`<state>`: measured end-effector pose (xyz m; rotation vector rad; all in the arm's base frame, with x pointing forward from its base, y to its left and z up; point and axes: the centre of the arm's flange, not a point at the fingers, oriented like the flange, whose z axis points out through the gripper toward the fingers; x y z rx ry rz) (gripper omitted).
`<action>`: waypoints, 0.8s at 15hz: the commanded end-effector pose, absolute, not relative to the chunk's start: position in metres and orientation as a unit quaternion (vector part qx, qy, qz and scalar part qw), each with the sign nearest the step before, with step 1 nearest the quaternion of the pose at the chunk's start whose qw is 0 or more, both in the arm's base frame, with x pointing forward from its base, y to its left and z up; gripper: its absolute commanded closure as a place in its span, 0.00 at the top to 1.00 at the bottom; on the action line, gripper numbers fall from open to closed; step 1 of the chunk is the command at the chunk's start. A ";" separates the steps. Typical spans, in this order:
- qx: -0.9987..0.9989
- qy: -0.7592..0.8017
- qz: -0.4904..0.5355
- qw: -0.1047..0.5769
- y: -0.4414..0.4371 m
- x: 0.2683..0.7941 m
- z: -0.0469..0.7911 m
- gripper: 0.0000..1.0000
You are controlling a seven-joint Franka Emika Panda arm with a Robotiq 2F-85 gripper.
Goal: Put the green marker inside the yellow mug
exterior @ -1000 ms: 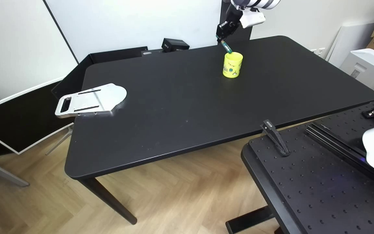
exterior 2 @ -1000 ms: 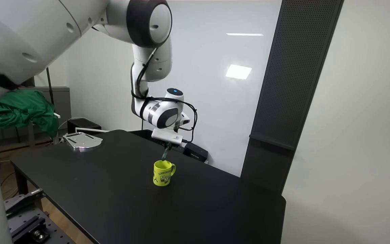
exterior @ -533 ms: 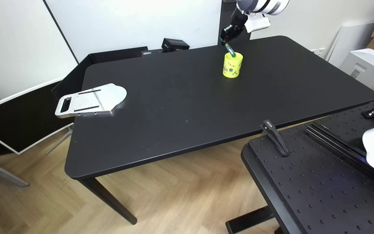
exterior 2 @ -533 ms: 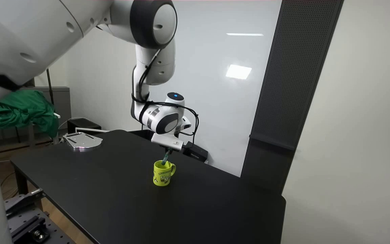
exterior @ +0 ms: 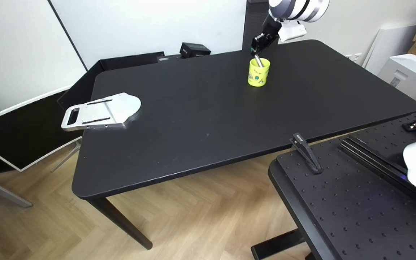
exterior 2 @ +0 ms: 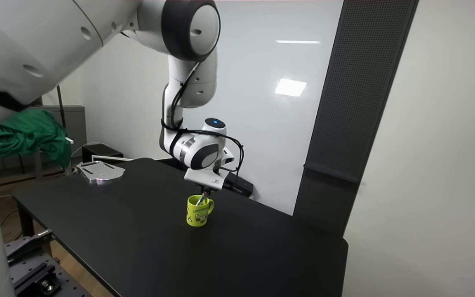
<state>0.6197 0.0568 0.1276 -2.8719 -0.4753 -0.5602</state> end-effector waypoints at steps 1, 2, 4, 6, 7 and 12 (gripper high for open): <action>-0.966 -0.152 -0.186 0.093 0.055 0.609 0.128 0.64; -0.966 -0.151 -0.185 0.093 0.054 0.609 0.129 0.70; -0.967 -0.151 -0.183 0.091 0.058 0.613 0.131 0.84; -0.968 -0.150 -0.180 0.090 0.058 0.617 0.139 0.97; -0.969 -0.149 -0.178 0.088 0.058 0.620 0.142 0.99; -0.968 -0.159 -0.172 0.086 0.054 0.623 0.141 1.00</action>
